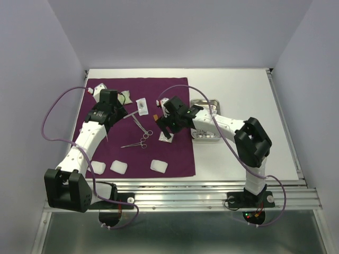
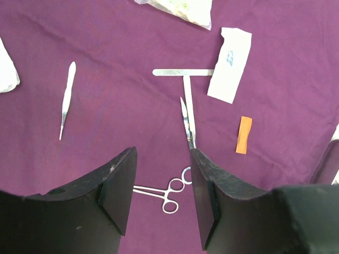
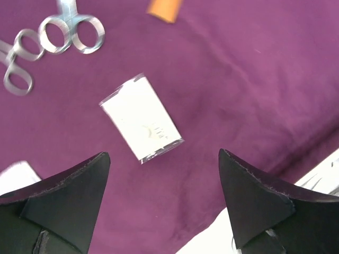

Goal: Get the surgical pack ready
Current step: Pick up the medical item from the surgical kit.

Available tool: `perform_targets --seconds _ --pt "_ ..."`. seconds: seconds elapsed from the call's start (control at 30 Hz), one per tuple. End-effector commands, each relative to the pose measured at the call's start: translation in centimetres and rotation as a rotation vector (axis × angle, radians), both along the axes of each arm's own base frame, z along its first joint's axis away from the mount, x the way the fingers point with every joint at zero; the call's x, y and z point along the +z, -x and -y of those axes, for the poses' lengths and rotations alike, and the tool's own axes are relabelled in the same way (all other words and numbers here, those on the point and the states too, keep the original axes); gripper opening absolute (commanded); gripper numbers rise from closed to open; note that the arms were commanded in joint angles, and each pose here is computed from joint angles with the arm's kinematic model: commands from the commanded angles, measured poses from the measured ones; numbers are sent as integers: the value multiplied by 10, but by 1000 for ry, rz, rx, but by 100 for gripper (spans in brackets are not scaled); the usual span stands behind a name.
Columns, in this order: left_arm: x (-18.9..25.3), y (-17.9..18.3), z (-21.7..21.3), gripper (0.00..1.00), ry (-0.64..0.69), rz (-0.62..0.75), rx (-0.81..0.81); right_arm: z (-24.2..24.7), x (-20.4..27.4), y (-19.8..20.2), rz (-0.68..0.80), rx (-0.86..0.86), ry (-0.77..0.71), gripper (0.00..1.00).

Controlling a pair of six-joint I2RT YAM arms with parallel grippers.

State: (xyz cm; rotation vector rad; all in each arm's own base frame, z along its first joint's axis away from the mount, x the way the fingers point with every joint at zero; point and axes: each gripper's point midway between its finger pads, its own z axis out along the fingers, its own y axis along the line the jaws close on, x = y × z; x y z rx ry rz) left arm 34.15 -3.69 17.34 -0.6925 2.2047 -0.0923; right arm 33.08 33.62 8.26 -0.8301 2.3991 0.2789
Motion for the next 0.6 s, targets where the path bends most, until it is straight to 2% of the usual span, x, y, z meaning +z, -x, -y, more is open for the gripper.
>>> perform_targets --seconds 0.0,0.3,0.57 --pt "15 0 -6 56 -16 44 14 -25 12 5 75 298 -19 88" --pt "13 -1 -8 56 -23 38 22 -39 -9 9 26 439 24 88" --pt "10 -1 -8 56 -24 28 28 -42 -31 12 -13 469 63 87"
